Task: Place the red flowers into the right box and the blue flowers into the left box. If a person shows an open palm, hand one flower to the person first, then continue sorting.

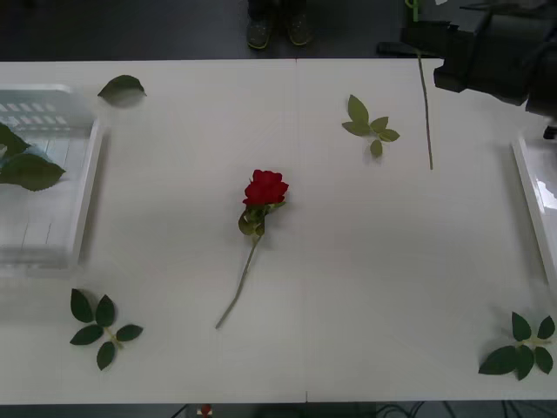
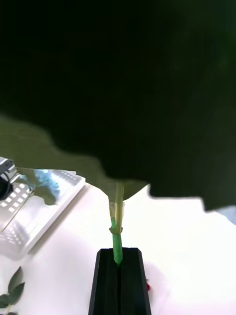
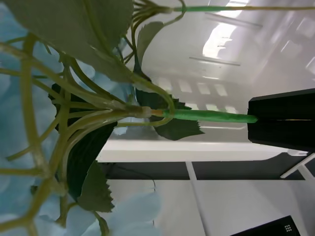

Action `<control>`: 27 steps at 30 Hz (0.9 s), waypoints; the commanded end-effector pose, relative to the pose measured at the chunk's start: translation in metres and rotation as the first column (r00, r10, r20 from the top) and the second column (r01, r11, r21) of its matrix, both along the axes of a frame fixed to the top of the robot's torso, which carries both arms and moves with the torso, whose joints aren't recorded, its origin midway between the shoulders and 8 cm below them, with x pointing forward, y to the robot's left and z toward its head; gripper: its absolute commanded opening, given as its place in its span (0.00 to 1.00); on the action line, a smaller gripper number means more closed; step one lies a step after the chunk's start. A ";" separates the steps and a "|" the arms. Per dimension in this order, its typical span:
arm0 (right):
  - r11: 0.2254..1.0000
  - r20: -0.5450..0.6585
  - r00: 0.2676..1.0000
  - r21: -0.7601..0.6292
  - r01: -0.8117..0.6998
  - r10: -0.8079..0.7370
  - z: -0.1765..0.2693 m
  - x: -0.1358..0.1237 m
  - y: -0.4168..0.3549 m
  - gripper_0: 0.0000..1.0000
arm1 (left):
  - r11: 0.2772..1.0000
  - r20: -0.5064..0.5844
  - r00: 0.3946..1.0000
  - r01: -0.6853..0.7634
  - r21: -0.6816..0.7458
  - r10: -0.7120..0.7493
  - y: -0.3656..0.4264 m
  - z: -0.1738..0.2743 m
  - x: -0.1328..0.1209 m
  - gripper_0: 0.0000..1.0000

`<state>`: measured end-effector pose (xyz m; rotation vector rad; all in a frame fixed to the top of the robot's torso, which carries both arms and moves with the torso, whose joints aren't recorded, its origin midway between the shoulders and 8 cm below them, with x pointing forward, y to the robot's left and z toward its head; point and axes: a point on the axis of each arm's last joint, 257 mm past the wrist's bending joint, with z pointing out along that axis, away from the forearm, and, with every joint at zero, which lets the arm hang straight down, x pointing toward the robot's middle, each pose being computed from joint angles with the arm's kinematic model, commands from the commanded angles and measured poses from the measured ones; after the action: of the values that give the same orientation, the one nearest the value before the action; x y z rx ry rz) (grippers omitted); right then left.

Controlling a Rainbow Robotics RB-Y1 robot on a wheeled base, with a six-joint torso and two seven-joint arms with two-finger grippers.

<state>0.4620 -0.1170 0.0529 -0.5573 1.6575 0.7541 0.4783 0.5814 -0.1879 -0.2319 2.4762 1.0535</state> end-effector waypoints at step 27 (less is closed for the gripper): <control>0.976 -0.011 0.990 0.170 -0.138 0.142 -0.033 0.009 0.157 0.00 | 0.999 0.081 0.996 -0.034 -0.035 0.037 -0.024 -0.021 0.015 0.90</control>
<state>0.4720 0.0331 -0.0060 -0.5765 1.6103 0.9604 0.4885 0.5520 -0.2234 -0.3222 2.4561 0.9857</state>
